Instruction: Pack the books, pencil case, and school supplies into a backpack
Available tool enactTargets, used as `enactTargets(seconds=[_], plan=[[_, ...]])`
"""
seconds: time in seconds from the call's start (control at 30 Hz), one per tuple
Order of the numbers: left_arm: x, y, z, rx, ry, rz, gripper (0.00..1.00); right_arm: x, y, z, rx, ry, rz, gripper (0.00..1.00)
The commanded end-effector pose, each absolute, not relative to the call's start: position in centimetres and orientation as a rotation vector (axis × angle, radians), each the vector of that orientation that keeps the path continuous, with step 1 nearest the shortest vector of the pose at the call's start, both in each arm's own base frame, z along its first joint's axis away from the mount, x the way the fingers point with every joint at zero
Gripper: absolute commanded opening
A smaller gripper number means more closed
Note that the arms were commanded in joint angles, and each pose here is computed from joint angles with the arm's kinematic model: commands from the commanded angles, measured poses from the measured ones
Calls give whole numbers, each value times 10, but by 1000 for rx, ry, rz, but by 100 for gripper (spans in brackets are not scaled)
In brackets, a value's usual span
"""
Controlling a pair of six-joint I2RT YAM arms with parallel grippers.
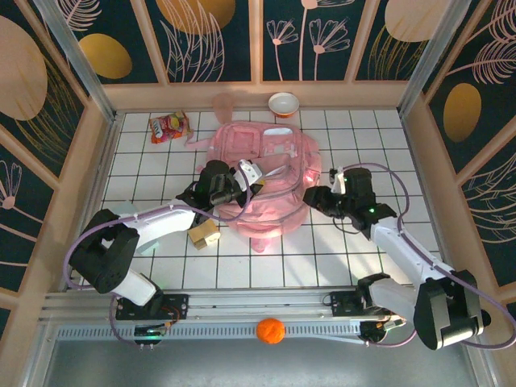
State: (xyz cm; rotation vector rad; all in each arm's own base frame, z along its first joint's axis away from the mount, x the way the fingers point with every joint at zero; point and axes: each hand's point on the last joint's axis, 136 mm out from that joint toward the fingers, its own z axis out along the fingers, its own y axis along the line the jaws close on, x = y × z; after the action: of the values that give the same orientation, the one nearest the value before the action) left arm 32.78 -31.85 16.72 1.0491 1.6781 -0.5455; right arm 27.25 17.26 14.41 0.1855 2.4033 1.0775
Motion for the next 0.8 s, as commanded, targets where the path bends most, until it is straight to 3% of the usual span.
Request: enactTargets(seconds=[0.0, 0.27, 0.53, 0.7, 0.77], plan=[[335, -332, 222, 988, 1501, -591, 0, 277, 183, 161, 79, 2381, 1142, 41], [335, -333, 222, 993, 1498, -596, 0, 286, 200, 176, -153, 2291, 1097, 45], [335, -336, 223, 999, 1494, -610, 0, 298, 206, 156, -362, 2292, 962, 53], [335, -335, 224, 996, 1495, -599, 0, 294, 216, 144, -467, 2320, 977, 52], [336, -335, 224, 994, 1497, -597, 0, 292, 217, 143, -482, 2321, 985, 45]])
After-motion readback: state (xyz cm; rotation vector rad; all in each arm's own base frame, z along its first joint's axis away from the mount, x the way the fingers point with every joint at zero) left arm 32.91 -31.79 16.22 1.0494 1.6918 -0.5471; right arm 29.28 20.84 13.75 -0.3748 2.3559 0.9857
